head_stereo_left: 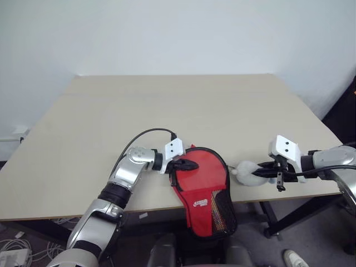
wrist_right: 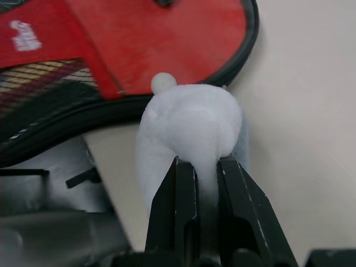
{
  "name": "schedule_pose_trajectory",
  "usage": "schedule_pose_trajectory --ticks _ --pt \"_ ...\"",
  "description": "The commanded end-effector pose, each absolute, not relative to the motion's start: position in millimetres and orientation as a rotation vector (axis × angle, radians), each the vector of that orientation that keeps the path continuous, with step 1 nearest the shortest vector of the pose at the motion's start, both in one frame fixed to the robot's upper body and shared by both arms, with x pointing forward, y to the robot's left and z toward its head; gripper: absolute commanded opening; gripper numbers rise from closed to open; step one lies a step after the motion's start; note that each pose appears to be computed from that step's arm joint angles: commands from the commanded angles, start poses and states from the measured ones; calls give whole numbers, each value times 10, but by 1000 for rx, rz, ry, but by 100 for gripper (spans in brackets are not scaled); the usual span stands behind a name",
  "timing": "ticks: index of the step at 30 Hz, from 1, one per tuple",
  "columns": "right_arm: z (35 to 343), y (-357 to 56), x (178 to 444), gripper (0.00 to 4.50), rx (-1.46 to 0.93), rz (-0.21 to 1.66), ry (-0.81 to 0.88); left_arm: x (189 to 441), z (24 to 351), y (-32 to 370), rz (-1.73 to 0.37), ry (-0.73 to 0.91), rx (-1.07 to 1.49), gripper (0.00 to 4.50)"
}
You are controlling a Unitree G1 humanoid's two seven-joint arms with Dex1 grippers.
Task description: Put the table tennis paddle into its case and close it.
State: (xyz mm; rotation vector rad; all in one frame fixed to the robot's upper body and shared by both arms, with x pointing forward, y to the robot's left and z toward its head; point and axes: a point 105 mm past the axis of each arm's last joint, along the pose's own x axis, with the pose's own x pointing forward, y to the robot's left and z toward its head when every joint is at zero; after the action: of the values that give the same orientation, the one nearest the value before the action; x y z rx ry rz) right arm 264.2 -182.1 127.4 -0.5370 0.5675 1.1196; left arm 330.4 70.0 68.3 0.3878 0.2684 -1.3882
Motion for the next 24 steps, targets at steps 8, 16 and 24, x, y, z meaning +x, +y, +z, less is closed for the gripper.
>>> schedule_pose_trajectory --ticks 8,16,24 --pt "1414 -1717 2186 0 -539 1327 591 3318 579 746 -1390 321 432 0" --pt "1402 -1697 1911 0 -517 1449 642 3334 592 767 -1391 325 437 0" --pt "1384 -1670 1653 0 -480 1554 683 3341 600 784 -1391 327 442 0"
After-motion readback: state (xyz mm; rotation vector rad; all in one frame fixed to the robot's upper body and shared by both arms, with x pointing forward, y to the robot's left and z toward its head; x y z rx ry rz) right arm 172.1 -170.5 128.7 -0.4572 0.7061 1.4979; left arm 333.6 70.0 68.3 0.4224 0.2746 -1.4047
